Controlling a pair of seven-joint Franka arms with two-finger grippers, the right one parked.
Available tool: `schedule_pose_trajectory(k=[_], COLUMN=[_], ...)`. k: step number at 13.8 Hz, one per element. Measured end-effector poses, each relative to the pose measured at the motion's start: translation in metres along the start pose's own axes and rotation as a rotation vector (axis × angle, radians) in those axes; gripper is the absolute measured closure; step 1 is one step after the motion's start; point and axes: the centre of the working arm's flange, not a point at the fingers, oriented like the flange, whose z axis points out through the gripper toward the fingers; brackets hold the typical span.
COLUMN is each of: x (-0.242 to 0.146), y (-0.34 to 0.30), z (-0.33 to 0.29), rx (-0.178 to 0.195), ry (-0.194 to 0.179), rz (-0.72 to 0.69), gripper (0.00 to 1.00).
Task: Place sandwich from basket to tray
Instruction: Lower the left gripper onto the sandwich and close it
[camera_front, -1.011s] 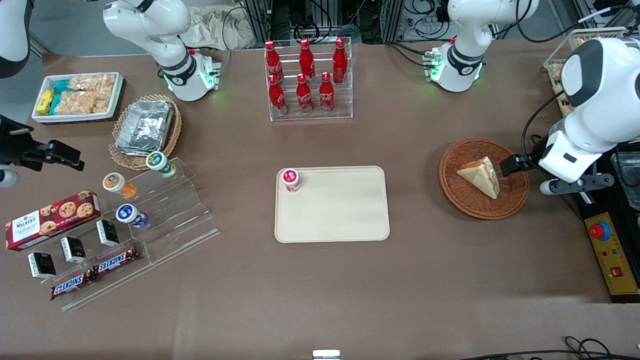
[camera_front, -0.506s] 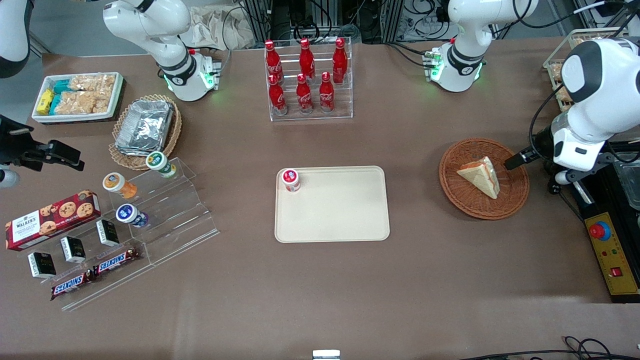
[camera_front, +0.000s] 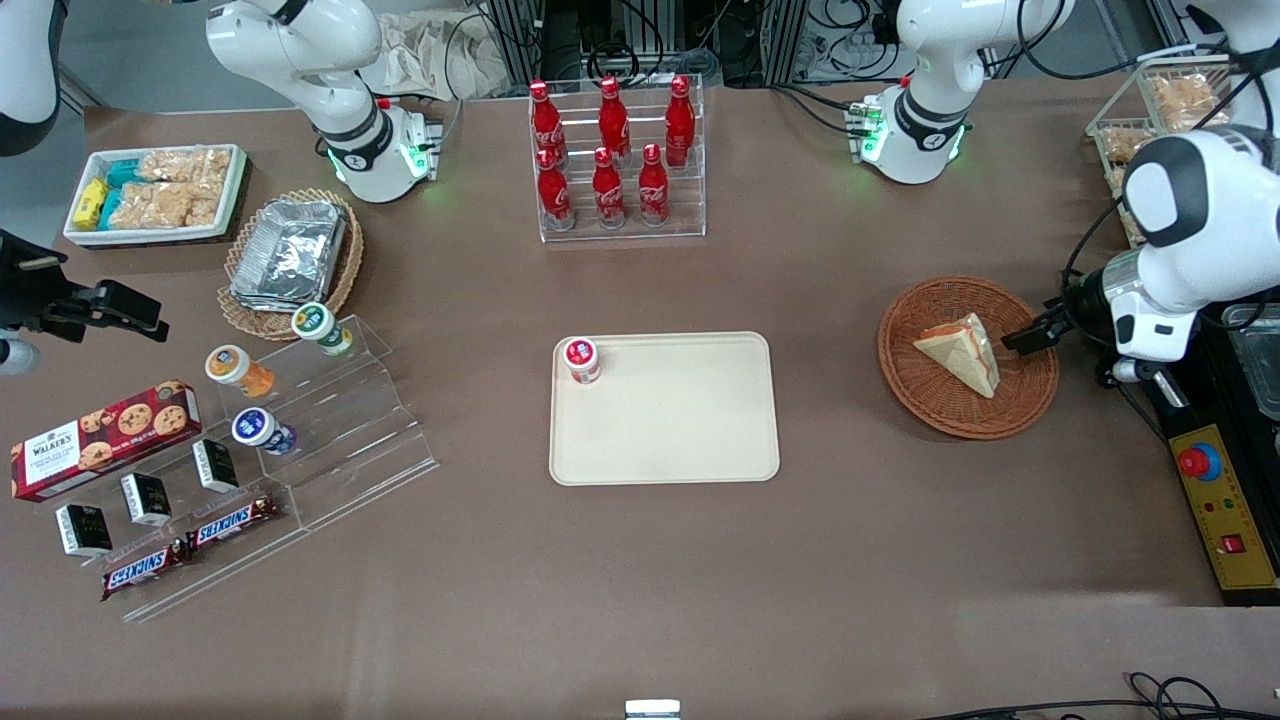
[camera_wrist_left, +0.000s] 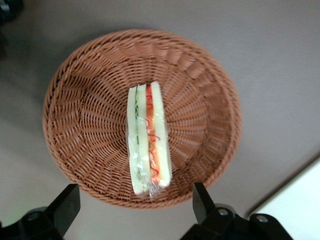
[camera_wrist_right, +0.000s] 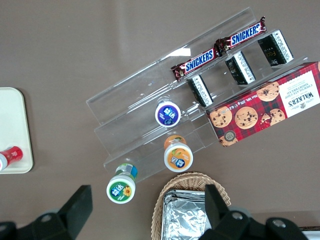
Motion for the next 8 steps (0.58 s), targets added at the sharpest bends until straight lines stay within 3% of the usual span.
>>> schedule_pose_trajectory(k=[3, 8], x=[0.001, -0.004], y=[-0.015, -0.019], z=[0.041, 0.059], rx=[-0.046, -0.024], ry=[-0.038, -0.082], rz=[-0.089, -0.229], gripper=[0.0, 0.0])
